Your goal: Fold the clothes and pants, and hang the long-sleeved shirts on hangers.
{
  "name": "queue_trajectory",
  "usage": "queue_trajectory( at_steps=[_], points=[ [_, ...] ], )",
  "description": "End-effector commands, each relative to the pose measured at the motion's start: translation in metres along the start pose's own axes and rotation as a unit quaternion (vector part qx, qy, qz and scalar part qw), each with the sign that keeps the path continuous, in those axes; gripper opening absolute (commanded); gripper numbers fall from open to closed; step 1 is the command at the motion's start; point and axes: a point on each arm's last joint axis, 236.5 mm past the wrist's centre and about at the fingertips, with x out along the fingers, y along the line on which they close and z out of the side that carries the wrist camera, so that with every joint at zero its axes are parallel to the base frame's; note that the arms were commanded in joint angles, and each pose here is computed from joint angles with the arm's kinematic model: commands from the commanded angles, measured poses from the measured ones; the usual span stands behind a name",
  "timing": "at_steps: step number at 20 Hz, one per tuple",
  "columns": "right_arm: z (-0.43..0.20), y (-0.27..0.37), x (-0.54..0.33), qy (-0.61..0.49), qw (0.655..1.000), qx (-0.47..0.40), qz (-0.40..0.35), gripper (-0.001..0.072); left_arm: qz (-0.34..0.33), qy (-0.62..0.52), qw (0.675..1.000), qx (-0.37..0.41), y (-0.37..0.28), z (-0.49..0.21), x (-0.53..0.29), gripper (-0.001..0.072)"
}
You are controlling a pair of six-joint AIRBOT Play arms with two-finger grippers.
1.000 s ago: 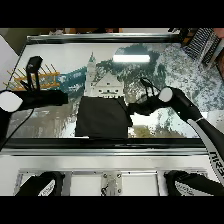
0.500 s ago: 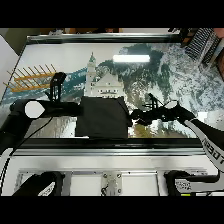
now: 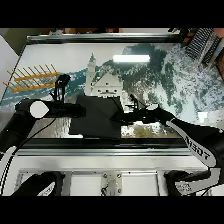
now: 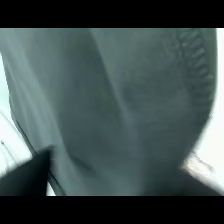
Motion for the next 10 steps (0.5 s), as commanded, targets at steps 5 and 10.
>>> queue_trajectory(
  at_steps=[5,10],
  points=[
    [0.046,0.013,-0.025,-0.054,0.990,-0.123,-0.032,0.0023,0.000,0.002,1.000,-0.003,0.000,-0.001,0.000,0.0009],
    [0.151,-0.062,-0.201,-0.208,0.958,-0.080,-0.180,0.0023,0.000,0.002,1.000,-0.003,0.000,-0.001,0.000,0.0009]
  ],
)
